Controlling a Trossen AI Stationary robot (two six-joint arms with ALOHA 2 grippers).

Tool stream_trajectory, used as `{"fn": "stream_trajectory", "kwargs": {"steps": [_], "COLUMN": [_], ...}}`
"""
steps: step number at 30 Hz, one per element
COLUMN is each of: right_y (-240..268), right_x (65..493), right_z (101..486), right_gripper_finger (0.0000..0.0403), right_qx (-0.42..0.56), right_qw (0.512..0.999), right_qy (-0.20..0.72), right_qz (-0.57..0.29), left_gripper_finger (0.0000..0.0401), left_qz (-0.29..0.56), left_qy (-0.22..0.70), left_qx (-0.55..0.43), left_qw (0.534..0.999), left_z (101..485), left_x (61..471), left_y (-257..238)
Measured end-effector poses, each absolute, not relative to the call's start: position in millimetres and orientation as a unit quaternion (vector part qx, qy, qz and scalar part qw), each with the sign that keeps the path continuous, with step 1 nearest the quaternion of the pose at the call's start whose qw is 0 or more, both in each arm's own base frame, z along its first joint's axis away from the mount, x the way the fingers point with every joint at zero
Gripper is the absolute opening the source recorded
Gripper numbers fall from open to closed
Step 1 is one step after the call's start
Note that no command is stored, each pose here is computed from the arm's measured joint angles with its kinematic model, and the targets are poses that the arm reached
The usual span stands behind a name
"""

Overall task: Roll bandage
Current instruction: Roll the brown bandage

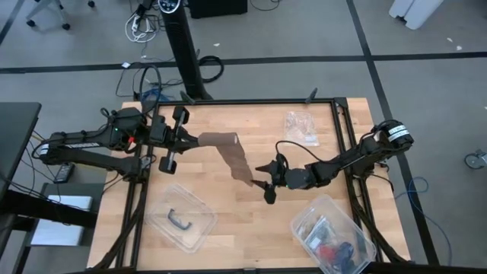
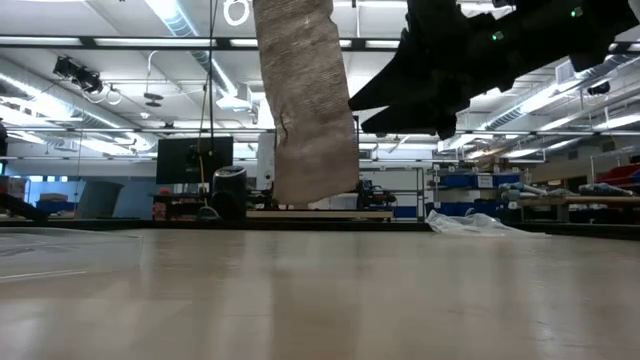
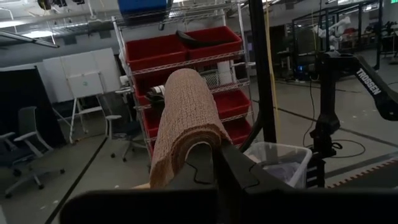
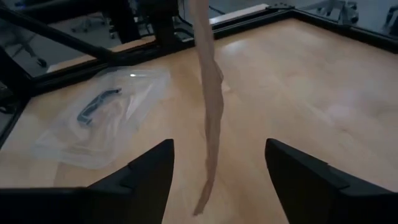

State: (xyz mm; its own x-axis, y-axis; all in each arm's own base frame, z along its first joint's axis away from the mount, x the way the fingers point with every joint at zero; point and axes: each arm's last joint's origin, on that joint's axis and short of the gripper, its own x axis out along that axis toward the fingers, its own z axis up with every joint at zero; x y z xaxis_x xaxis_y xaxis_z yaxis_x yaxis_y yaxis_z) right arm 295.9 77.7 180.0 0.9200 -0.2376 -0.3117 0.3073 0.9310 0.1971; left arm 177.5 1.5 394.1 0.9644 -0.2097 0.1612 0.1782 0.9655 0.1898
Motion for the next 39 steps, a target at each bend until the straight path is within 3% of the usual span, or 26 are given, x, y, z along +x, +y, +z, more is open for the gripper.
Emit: {"fn": "stream_trajectory", "kwargs": {"steps": [11,15,18,23,25,32,39], "right_y": [72,71,72,80,87,123,160], "right_x": [299,301,307,320,324,326,326], "right_z": [182,178,167,157,162,200,250], "right_gripper_finger": [0.0243,0.0219,0.0174,0.0043,0.0013,0.0003,0.0001], "right_qx": [0.132,0.133,0.127,0.108,0.105,0.119,0.077], "right_qw": [0.975,0.975,0.975,0.981,0.984,0.986,0.99], "right_qy": [0.14,0.141,0.145,0.142,0.135,0.107,0.099], "right_qz": [-0.11,-0.113,-0.109,-0.078,-0.055,0.038,0.071], "left_gripper_finger": [0.0,0.0,0.0,0.0,0.0,0.0,0.0], "left_qz": [-0.092,-0.09,-0.088,-0.08,-0.07,0.004,0.041], "left_qy": [-0.1,-0.105,-0.107,-0.104,-0.092,-0.027,0.018], "left_qx": [0.091,0.093,0.101,0.103,0.108,0.136,0.153], "left_qw": [0.987,0.986,0.985,0.986,0.987,0.99,0.987], "left_z": [396,397,397,397,394,383,360], "left_x": [177,177,177,177,178,180,184], "left_y": [2,2,2,3,4,8,17]}}
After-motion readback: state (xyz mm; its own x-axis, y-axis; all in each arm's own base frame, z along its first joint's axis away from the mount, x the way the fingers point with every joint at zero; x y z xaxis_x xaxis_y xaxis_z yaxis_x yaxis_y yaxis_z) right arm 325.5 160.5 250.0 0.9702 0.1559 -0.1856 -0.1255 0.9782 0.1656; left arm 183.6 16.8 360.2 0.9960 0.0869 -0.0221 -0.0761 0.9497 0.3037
